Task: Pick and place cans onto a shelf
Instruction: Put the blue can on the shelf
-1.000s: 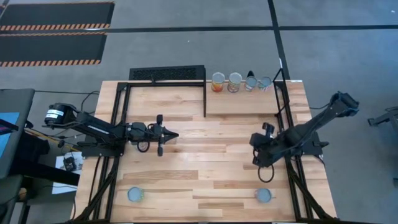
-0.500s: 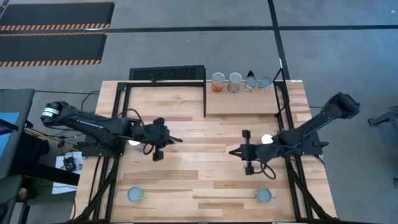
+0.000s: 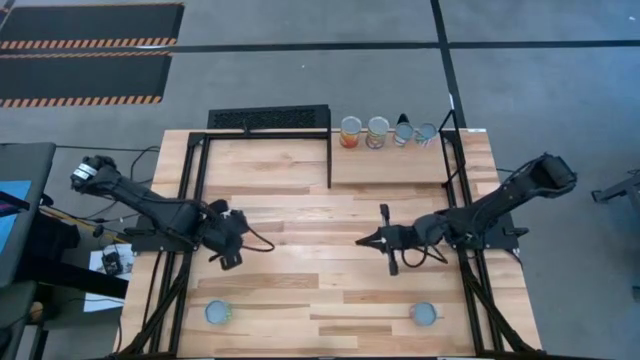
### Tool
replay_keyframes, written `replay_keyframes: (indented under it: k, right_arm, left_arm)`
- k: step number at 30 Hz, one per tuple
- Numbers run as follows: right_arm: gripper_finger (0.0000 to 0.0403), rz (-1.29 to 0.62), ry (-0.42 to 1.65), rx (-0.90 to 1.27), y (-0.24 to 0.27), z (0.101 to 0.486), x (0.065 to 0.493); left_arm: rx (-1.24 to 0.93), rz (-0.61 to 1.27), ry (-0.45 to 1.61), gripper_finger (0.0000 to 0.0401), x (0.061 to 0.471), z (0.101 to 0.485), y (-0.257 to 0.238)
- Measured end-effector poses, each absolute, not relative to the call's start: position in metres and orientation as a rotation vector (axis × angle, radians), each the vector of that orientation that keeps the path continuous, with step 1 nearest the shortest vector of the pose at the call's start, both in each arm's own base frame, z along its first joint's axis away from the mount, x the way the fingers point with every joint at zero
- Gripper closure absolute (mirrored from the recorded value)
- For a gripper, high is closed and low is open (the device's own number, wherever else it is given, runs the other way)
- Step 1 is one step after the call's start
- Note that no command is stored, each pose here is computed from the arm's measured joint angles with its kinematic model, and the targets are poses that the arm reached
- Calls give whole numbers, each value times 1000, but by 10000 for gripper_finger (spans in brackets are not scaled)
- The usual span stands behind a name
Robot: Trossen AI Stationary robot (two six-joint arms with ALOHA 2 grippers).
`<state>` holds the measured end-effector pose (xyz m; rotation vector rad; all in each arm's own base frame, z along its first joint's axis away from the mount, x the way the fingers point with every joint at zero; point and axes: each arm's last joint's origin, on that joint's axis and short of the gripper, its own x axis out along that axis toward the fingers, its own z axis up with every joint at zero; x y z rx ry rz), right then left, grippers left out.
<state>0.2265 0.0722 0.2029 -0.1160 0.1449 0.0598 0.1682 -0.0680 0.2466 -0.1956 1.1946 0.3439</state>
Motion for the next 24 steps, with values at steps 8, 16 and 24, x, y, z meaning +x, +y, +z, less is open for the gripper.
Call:
replay_keyframes:
  k: [8, 16, 24]
  right_arm:
    - [370, 5, 239, -97, 63, 176, 242]
    - [394, -16, 264, -148, 61, 171, 256]
    - [377, -6, 253, -188, 63, 175, 261]
  left_arm:
    - [-270, 473, 1323, 366, 150, 244, -70]
    - [-238, 534, 1286, 298, 151, 243, -68]
    - [-138, 611, 1325, 284, 157, 233, -69]
